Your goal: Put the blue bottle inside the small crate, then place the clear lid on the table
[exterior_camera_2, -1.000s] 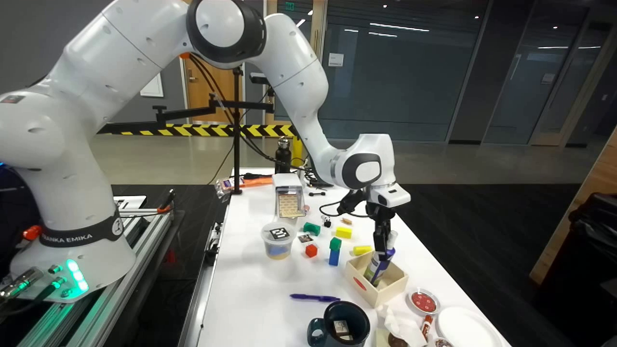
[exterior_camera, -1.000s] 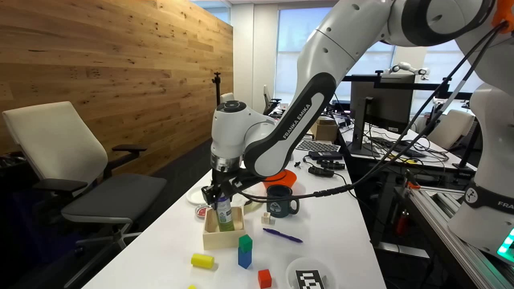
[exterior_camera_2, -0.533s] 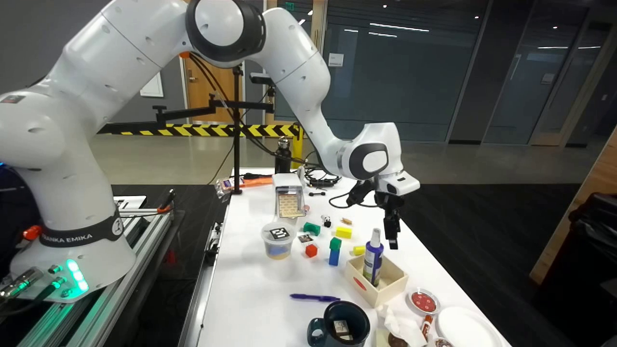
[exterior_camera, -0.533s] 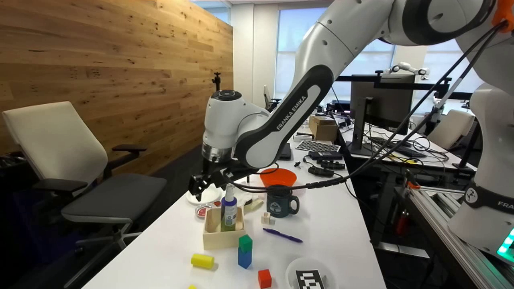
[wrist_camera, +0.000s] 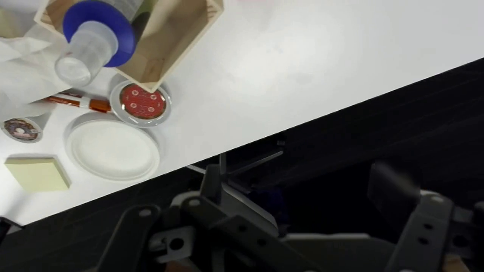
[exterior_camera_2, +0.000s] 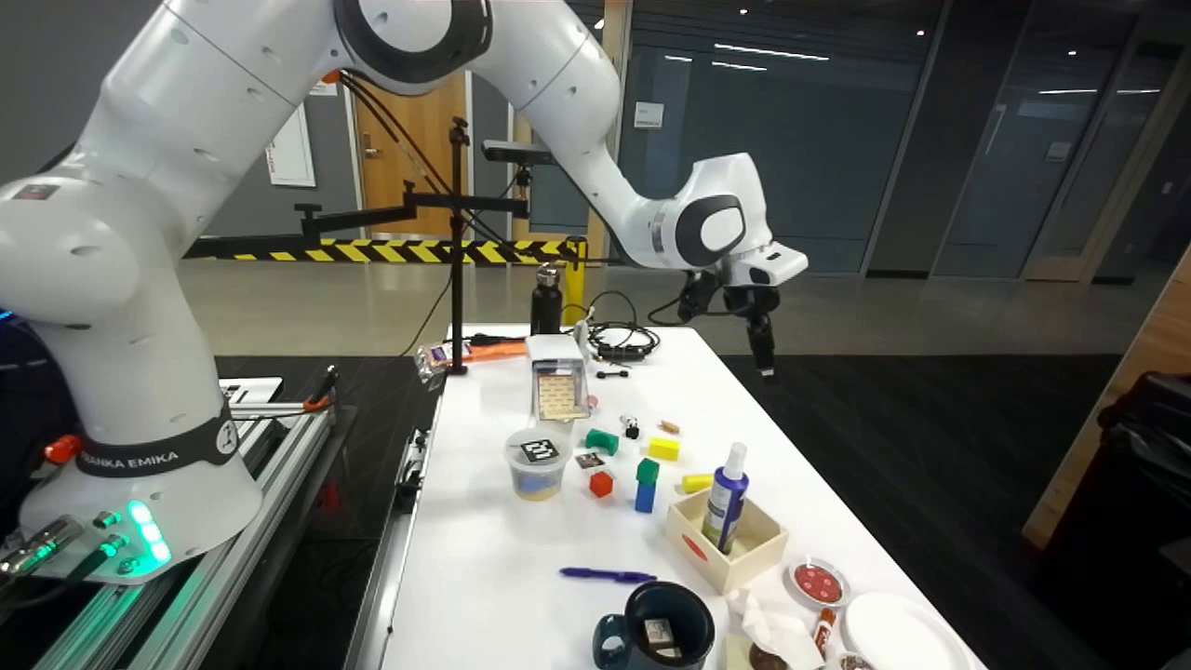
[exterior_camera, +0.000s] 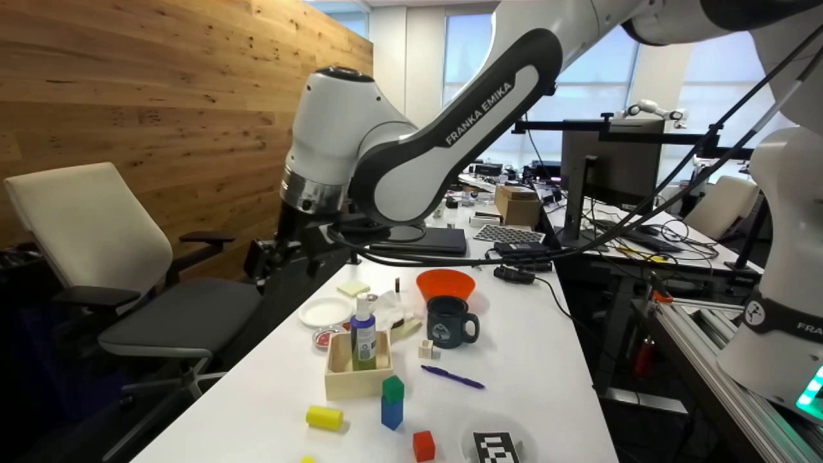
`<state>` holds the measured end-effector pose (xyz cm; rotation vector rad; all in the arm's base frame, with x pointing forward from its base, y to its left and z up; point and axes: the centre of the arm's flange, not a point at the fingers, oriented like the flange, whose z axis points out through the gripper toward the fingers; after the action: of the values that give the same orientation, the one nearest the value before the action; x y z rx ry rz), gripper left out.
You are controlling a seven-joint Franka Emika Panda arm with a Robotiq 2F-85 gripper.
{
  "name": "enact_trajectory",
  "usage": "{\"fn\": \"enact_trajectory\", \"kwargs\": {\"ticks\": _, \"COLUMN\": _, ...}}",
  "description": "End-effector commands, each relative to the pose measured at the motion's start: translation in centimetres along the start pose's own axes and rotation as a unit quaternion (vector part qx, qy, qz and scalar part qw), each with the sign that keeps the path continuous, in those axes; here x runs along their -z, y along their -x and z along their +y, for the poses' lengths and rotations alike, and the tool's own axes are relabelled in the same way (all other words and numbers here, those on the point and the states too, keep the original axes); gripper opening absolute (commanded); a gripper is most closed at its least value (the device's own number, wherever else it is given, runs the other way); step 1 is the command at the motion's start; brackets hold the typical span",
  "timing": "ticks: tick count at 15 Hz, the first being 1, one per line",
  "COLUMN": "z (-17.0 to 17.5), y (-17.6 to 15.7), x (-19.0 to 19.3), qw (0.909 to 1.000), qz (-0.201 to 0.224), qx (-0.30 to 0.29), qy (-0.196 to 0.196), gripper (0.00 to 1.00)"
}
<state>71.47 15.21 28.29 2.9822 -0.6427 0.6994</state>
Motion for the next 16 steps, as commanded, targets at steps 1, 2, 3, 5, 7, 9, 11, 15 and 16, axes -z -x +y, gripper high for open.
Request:
{"fn": "enact_trajectory", "kwargs": {"ticks": 1, "z": -2.3, "y": 1.3, "x": 0.5, "qw": 0.9968, "qz": -0.059, "qx": 0.034, "qy": -0.042, "gripper": 1.0}}
{"fn": "enact_trajectory", "kwargs": {"ticks": 2, "z": -2.6, "y": 2.4, "x": 0.3, "qw": 0.9941, "qz": -0.082, "qx": 0.047, "qy": -0.053, "gripper": 1.0}}
{"fn": "enact_trajectory", "kwargs": {"ticks": 3, "z": -2.5, "y": 3.3, "x": 0.0, "qw": 0.9916, "qz": -0.104, "qx": 0.054, "qy": -0.056, "gripper": 1.0}}
{"fn": "enact_trajectory", "kwargs": {"ticks": 5, "z": -1.5, "y": 4.9, "x": -0.3, "qw": 0.9853, "qz": -0.147, "qx": 0.057, "qy": -0.066, "gripper": 1.0}}
{"fn": "enact_trajectory", "kwargs": {"ticks": 7, "z": 0.1, "y": 6.0, "x": -1.2, "qw": 0.9773, "qz": -0.191, "qx": 0.055, "qy": -0.074, "gripper": 1.0}}
{"fn": "enact_trajectory", "kwargs": {"ticks": 9, "z": 1.8, "y": 7.3, "x": -2.0, "qw": 0.9638, "qz": -0.234, "qx": 0.076, "qy": -0.103, "gripper": 1.0}}
{"fn": "enact_trajectory", "kwargs": {"ticks": 11, "z": 2.9, "y": 8.2, "x": -2.5, "qw": 0.9502, "qz": -0.258, "qx": 0.117, "qy": -0.129, "gripper": 1.0}}
{"fn": "enact_trajectory", "kwargs": {"ticks": 15, "z": 2.5, "y": 8.1, "x": -4.3, "qw": 0.9475, "qz": -0.246, "qx": 0.159, "qy": -0.129, "gripper": 1.0}}
{"fn": "enact_trajectory", "kwargs": {"ticks": 16, "z": 2.7, "y": 8.1, "x": -4.4, "qw": 0.9454, "qz": -0.247, "qx": 0.168, "qy": -0.132, "gripper": 1.0}}
